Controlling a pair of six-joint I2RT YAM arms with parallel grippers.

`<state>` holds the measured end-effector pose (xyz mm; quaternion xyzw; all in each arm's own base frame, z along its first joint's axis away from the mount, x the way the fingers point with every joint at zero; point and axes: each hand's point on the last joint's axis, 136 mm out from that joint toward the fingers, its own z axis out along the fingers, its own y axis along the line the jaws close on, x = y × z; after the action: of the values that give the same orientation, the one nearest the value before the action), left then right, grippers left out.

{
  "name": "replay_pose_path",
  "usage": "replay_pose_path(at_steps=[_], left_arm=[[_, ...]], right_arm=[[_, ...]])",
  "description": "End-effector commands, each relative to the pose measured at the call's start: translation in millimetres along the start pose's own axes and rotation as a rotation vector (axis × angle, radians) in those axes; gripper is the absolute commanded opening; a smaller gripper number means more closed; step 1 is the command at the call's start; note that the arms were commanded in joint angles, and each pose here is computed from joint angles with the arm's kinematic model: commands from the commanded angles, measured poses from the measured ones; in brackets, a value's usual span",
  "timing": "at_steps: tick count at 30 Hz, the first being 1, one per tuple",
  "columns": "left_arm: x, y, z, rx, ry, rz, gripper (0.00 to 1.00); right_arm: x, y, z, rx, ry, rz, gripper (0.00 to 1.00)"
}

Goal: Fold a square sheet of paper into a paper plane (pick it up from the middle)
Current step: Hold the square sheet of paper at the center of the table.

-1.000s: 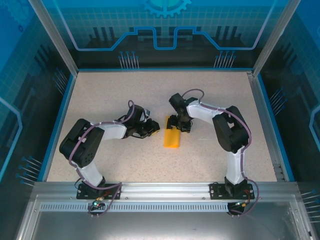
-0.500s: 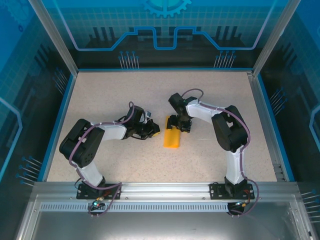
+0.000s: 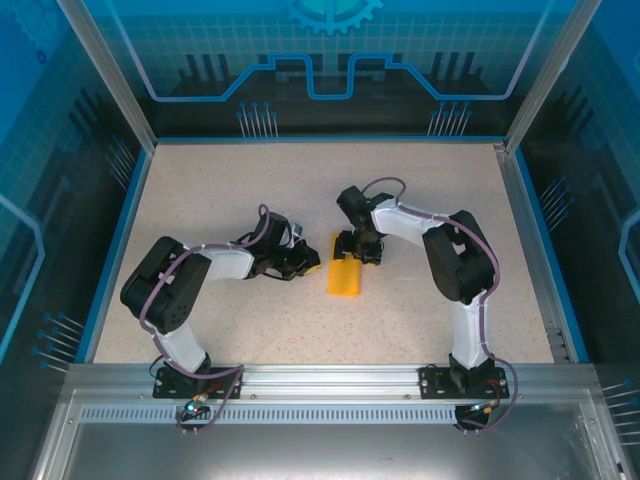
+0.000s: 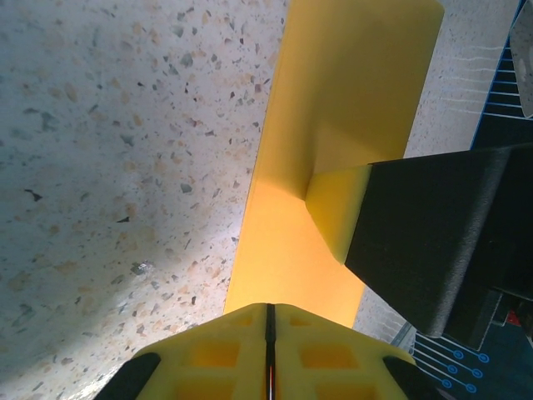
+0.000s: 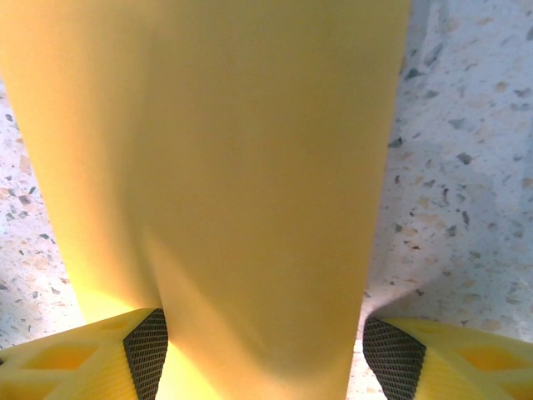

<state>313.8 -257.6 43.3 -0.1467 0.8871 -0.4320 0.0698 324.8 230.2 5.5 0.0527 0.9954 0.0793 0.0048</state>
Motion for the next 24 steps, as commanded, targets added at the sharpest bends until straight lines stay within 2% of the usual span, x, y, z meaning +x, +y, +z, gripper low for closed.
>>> replay_pose_path(at_steps=[1, 11, 24], left_arm=[[5.5, -5.6, 4.7, 0.014, 0.027, 0.006, 0.1], [23.9, -8.3, 11.5, 0.039, 0.1, 0.013, 0.09], [34.8, -6.7, 19.3, 0.04, 0.142, 0.019, 0.06]], right_arm=[[37.5, -32.5, 64.2, 0.122, 0.157, -0.013, 0.71], [38.1, -35.0, 67.4, 0.135, 0.166, 0.006, 0.71], [38.1, -35.6, 71.7, 0.145, 0.181, 0.024, 0.72]])
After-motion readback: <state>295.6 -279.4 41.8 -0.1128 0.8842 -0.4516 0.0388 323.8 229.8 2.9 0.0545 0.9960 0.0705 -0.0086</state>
